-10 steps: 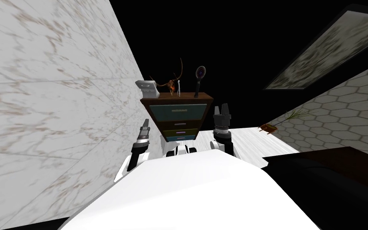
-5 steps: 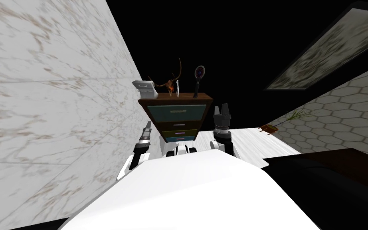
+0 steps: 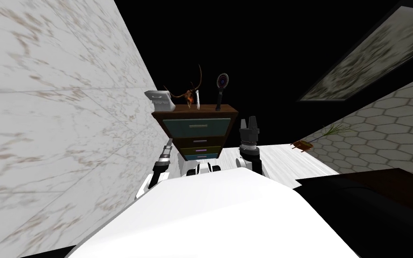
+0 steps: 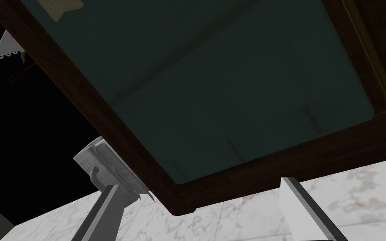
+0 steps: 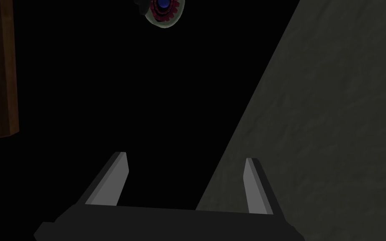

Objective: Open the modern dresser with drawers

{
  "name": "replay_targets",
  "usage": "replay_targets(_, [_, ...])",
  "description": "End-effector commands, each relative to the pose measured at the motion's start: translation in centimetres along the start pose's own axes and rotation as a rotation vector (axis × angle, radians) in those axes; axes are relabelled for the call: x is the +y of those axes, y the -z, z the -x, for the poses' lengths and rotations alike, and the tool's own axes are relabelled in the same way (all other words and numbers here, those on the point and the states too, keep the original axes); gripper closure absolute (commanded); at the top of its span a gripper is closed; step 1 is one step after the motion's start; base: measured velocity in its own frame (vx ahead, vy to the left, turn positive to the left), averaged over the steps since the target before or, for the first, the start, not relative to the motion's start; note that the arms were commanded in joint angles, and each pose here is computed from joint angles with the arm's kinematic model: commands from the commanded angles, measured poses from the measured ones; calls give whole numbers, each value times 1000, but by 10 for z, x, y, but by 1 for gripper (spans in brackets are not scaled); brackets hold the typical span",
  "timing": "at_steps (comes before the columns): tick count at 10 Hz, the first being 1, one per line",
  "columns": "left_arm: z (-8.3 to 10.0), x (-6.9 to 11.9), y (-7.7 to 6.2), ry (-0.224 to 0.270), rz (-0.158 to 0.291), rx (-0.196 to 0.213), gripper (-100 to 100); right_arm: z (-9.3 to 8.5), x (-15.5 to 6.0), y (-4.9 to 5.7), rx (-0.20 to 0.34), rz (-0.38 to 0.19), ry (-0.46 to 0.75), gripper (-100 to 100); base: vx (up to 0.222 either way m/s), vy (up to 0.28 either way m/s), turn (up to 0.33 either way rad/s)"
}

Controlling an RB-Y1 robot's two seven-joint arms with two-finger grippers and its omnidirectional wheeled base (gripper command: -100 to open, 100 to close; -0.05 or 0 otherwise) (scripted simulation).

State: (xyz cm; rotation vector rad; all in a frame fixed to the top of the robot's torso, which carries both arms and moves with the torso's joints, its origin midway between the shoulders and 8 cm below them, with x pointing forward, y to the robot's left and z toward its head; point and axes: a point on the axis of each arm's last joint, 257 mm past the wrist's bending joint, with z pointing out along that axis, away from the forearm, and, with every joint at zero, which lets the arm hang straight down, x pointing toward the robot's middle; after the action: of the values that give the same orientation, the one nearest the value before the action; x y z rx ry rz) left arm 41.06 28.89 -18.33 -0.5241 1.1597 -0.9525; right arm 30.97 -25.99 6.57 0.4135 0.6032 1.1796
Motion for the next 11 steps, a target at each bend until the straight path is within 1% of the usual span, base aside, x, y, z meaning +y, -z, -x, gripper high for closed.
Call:
replay_targets(1, [-9, 18, 6, -7, 25, 20, -100, 0, 0, 0, 0, 0, 0, 0, 34, -28, 6])
replay_targets(2, [-11, 22, 7, -6, 33, 22, -100, 0, 0, 0, 0, 0, 0, 0, 28, -23, 1])
replay_targets(4, [-20, 34, 10, -12, 41, 37, -100, 0, 0, 0, 0, 0, 0, 0, 27, -40, 6])
replay_targets(5, [-24, 43, 15, -10, 62, 44, -100, 0, 0, 0, 0, 0, 0, 0, 29, -36, 3])
replay_targets(6, [-30, 51, 18, -11, 73, 53, -100, 0, 0, 0, 0, 0, 0, 0, 32, -32, 6])
replay_targets(7, [-35, 56, 20, -10, 78, 59, -100, 0, 0, 0, 0, 0, 0, 0, 42, -38, 5])
replay_targets(8, [-37, 61, 23, -9, 90, 63, -100, 0, 0, 0, 0, 0, 0, 0, 28, -32, 4])
replay_targets(10, [-50, 72, 28, -5, 102, 75, -100, 0, 0, 0, 0, 0, 0, 0, 30, -43, 6])
replay_targets(11, [-52, 77, 32, -4, 116, 80, -100, 0, 0, 0, 0, 0, 0, 0, 28, -36, 2])
